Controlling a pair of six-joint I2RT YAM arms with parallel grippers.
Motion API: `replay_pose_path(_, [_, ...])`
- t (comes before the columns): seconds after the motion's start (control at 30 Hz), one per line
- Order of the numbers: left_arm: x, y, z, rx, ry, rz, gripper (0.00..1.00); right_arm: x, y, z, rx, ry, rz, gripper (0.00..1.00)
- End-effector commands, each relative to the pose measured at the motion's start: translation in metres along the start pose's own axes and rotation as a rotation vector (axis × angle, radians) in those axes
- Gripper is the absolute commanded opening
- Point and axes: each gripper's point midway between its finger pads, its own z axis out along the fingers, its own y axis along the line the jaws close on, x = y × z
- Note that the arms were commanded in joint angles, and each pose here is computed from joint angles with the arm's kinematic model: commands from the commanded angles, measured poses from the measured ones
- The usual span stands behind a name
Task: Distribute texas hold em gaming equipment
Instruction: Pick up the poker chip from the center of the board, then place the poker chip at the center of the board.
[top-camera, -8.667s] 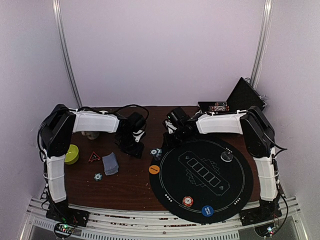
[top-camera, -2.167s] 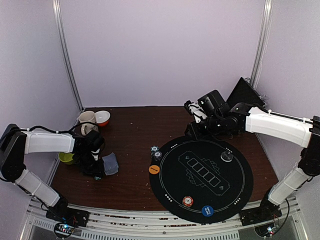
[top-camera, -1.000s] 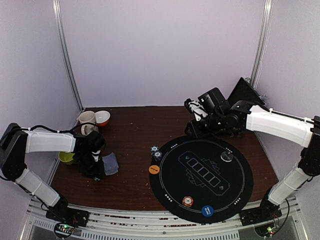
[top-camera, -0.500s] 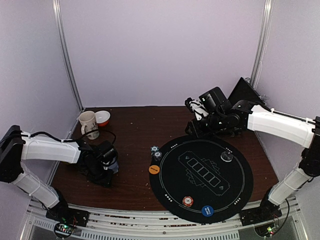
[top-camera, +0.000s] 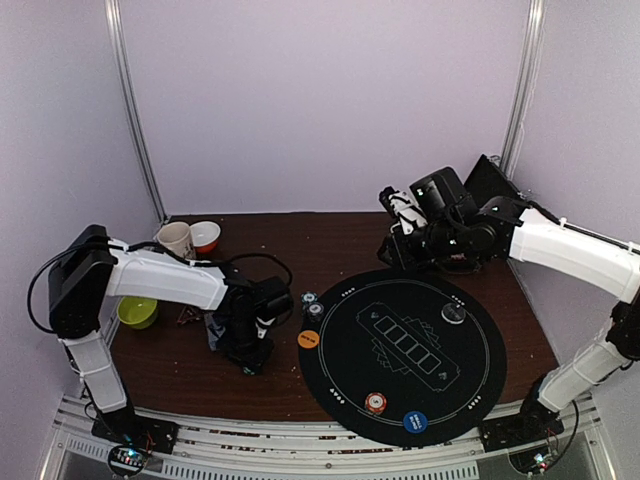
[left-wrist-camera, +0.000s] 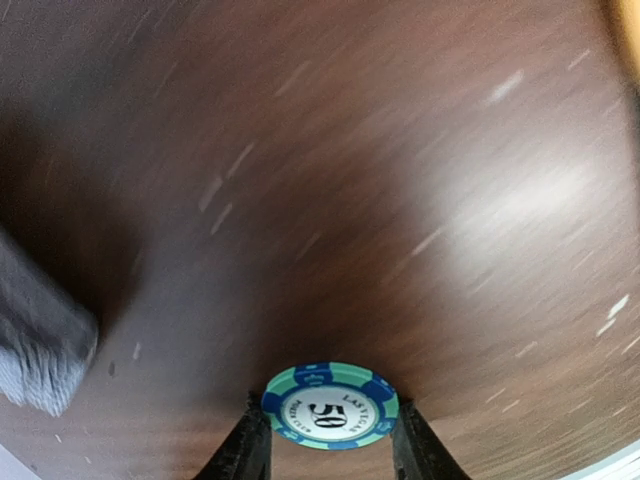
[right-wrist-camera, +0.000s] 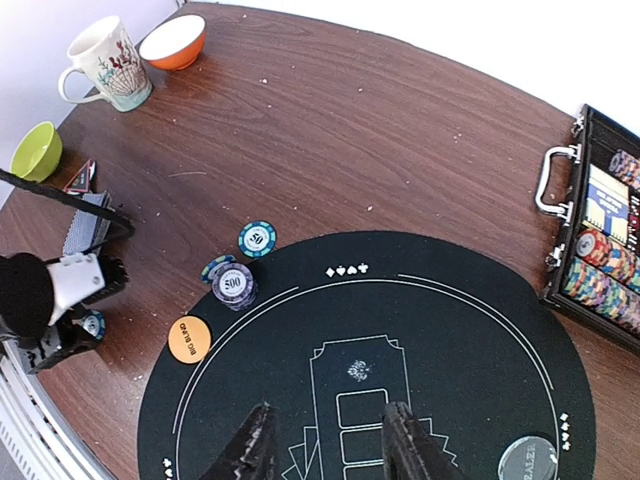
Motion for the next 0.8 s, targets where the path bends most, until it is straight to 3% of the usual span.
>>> replay_pose_path(0.0, [-0.055,-0.035,0.041,0.037,-0.084,0.127,0.39,0.001,-0.012,-0.016,0.051,0.004,0.004,0.38])
replay_pose_path(0.27, [-0.147,-0.012,0.034,0.023,-0.197,0.048,0.38,-0.004,-0.011,-0.032,0.042,-0.022,0.033,0.39])
replay_pose_path(0.4, [-0.168,-0.001,0.031,0.037,-0.234,0.035,0.38,-0.004,-0.011,-0.035,0.037,-0.024,0.047,0.39])
replay_pose_path(0.57, [-0.202,-0.02,0.029,0.149,-0.304,0.089,0.38,-0.003,-0.012,-0.036,0.038,-0.033,0.067,0.39])
replay_pose_path(0.77, [-0.236,-0.011,0.034,0.104,-0.324,0.074,0.38,-0.006,-0.011,-0.043,0.027,-0.044,0.081,0.39])
